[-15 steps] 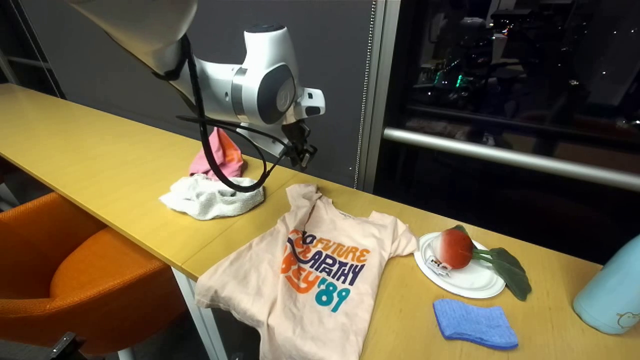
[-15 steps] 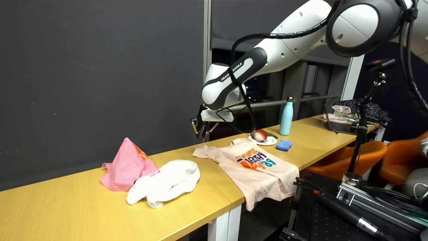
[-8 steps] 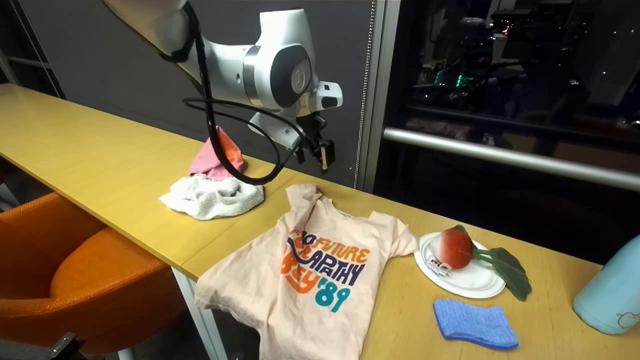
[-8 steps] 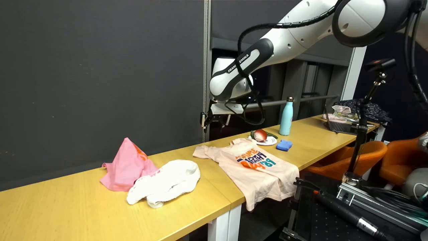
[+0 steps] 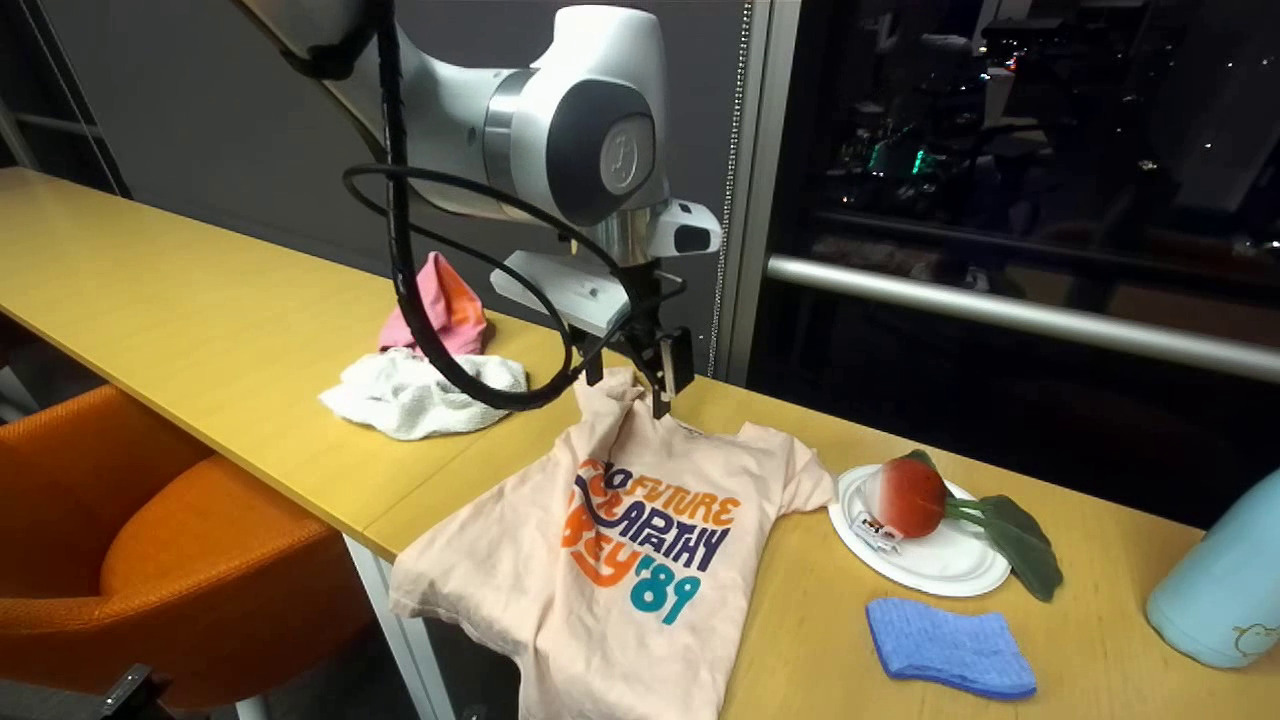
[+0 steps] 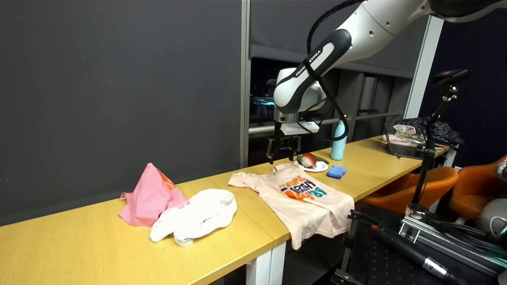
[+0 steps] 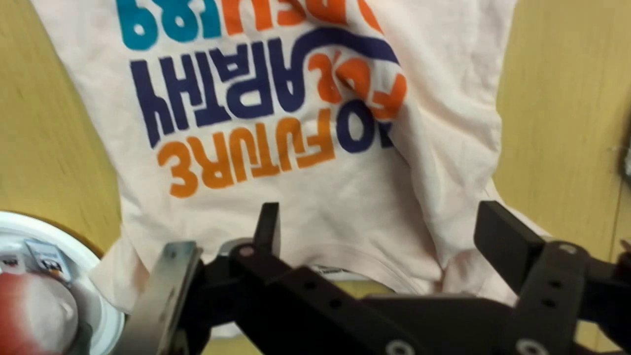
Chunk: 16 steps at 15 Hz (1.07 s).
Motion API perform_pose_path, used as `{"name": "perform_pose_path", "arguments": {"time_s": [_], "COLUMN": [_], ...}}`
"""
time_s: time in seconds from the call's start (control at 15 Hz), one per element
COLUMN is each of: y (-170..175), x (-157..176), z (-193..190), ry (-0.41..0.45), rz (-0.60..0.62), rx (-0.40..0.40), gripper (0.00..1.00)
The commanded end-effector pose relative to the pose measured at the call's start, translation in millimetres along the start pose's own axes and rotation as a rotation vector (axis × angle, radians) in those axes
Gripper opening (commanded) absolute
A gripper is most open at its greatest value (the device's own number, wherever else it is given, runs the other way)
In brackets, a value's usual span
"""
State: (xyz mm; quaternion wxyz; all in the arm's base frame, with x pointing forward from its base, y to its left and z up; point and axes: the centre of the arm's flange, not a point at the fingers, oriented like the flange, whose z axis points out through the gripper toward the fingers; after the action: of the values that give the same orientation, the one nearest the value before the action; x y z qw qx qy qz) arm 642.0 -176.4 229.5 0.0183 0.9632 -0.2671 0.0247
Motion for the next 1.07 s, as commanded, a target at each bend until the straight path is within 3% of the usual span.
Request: {"name": "perform_pose_path", "arguments": {"time_s": [0.0, 0.67, 1.0], "y": [27.7, 26.4, 40.8], "x": [-27.1, -45.3, -56.3], "z": [6.5, 80.0, 82.0], "ry": [-0.061, -0.153, -0.156], "rz": [0.001, 0.005, 0.013], "rx": [-0.031, -0.076, -0.076], "gripper": [1.00, 1.00, 1.00]}}
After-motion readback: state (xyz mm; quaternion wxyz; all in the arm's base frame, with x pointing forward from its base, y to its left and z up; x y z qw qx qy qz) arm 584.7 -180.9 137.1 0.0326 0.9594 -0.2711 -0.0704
